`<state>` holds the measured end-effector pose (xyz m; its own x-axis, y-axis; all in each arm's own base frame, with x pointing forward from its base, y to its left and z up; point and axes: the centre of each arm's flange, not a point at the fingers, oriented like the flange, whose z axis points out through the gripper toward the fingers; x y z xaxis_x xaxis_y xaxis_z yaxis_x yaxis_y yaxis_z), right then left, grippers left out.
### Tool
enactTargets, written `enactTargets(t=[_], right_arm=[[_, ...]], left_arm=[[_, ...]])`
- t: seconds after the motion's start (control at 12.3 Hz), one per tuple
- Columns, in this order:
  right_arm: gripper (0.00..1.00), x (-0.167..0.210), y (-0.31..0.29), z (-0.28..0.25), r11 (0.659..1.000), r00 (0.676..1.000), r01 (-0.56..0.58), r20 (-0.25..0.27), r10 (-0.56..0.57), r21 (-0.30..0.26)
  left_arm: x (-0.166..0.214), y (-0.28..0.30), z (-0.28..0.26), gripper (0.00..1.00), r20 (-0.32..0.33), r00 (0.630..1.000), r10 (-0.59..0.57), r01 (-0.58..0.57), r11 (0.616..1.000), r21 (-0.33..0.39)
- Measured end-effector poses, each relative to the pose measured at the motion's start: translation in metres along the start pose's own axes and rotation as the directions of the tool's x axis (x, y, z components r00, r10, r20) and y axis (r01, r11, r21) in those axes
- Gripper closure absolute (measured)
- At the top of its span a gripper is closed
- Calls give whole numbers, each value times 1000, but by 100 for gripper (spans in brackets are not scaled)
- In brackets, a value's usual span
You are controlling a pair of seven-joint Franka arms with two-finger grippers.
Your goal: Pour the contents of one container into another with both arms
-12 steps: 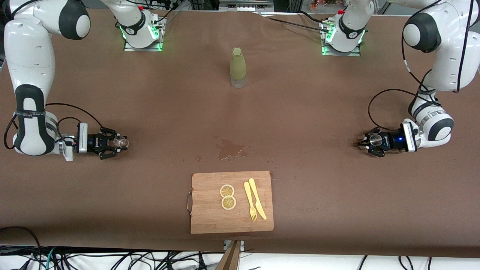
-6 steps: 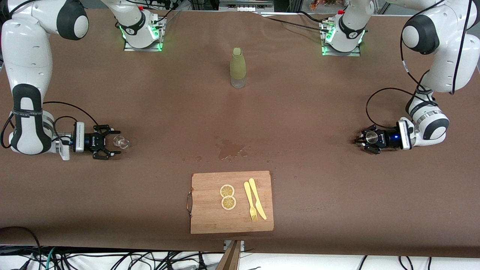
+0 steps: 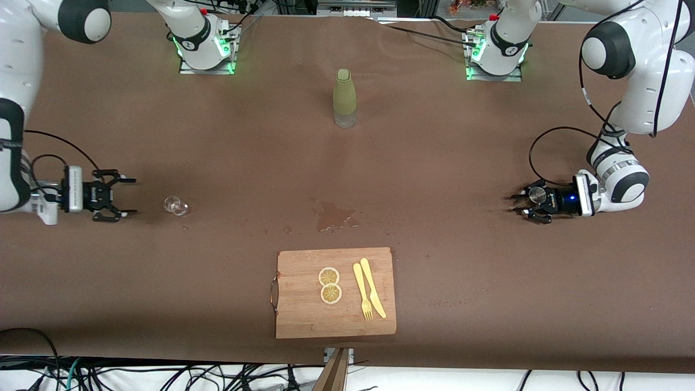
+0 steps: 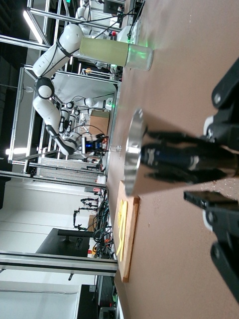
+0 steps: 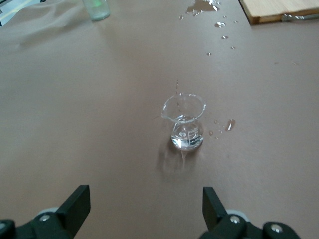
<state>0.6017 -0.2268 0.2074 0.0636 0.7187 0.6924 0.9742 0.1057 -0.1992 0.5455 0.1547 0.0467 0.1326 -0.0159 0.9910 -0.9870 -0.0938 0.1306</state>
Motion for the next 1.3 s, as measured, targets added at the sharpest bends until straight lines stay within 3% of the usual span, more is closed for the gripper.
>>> enactTargets(t=[0.16, 0.32, 0.4, 0.65, 0.89, 1.05, 1.13, 1.3], right_arm=[[0, 43, -5, -38, 993, 990, -119, 76, 120, -16], [0, 92, -8, -60, 974, 962, -224, 154, 227, -40], [0, 119, -8, -67, 960, 940, -275, 197, 280, -55], [0, 198, -13, -81, 900, 836, -412, 335, 435, -141], [0, 278, -16, -73, 835, 706, -477, 446, 550, -275], [0, 320, -16, -57, 796, 609, -483, 514, 604, -364], [0, 340, -16, -47, 775, 566, -484, 530, 632, -407], [0, 376, -18, -26, 731, 518, -498, 516, 682, -467]], left_arm=[[0, 0, 0, 28, 0, 1000, 2, -2, 1000, 0], [1, 0, 0, 6, -4, 1000, 4, -4, 1000, -3], [3, 1, 0, 0, -2, 1000, 3, -3, 1000, -17], [21, 4, -20, 0, 70, 997, -12, 17, 997, -72], [65, 6, -64, 0, 183, 983, -27, 42, 996, -76], [96, 2, -83, 0, 217, 976, -12, 24, 998, -56], [107, -1, -87, 0, 229, 973, -11, 22, 999, -48], [127, -3, -96, 0, 272, 961, -39, 54, 997, -47]])
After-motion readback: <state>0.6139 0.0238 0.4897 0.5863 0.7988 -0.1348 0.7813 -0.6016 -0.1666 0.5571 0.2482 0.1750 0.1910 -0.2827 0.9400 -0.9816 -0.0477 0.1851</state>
